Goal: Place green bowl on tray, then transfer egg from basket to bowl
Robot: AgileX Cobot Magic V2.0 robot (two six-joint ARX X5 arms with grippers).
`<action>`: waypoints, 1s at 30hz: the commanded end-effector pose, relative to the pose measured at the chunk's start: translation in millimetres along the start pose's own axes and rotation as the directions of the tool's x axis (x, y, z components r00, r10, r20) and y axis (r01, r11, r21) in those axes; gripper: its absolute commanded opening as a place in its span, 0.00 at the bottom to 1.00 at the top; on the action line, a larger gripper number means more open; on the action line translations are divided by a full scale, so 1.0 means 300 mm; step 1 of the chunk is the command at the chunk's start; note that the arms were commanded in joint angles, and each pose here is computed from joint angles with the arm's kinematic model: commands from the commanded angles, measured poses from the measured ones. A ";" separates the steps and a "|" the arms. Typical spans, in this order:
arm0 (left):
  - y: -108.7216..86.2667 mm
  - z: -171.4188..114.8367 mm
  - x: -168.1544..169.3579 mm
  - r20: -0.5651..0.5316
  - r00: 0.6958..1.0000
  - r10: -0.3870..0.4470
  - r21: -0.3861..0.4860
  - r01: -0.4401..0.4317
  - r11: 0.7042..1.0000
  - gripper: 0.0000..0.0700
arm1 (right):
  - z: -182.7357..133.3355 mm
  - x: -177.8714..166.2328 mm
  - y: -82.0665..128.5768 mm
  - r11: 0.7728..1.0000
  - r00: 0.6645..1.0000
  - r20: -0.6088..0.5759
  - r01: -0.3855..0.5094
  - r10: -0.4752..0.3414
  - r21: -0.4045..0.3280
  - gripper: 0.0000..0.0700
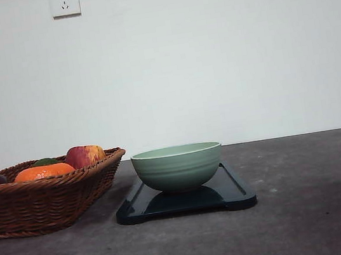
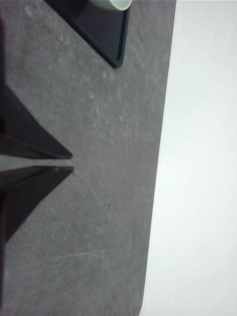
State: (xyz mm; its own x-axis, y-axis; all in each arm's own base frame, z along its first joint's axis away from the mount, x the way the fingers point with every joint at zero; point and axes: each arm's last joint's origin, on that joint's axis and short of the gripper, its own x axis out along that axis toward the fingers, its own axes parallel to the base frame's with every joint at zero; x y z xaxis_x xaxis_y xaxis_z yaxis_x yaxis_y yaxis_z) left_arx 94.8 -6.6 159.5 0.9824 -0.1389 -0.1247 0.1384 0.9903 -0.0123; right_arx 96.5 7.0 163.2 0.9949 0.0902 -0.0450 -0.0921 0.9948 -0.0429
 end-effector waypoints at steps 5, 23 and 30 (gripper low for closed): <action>0.001 -0.017 0.006 -0.005 1.000 0.004 0.007 -0.004 1.000 0.03 | -0.001 0.001 0.001 1.000 1.000 0.009 -0.002 0.002 0.013 0.02; 0.001 -0.017 0.006 -0.005 1.000 0.004 0.007 -0.004 1.000 0.03 | -0.001 0.001 0.001 1.000 1.000 0.009 -0.002 0.002 0.013 0.02; 0.001 -0.017 0.006 -0.005 1.000 0.004 0.007 -0.004 1.000 0.03 | -0.001 0.001 0.001 1.000 1.000 0.009 -0.002 0.002 0.013 0.02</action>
State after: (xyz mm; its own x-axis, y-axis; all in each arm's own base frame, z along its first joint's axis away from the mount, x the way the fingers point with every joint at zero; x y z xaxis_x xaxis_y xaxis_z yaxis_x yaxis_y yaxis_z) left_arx 94.8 -6.6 159.5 0.9825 -0.1389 -0.1244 0.1384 0.9903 -0.0123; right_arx 96.5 7.0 163.2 0.9949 0.0902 -0.0448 -0.0921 0.9948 -0.0429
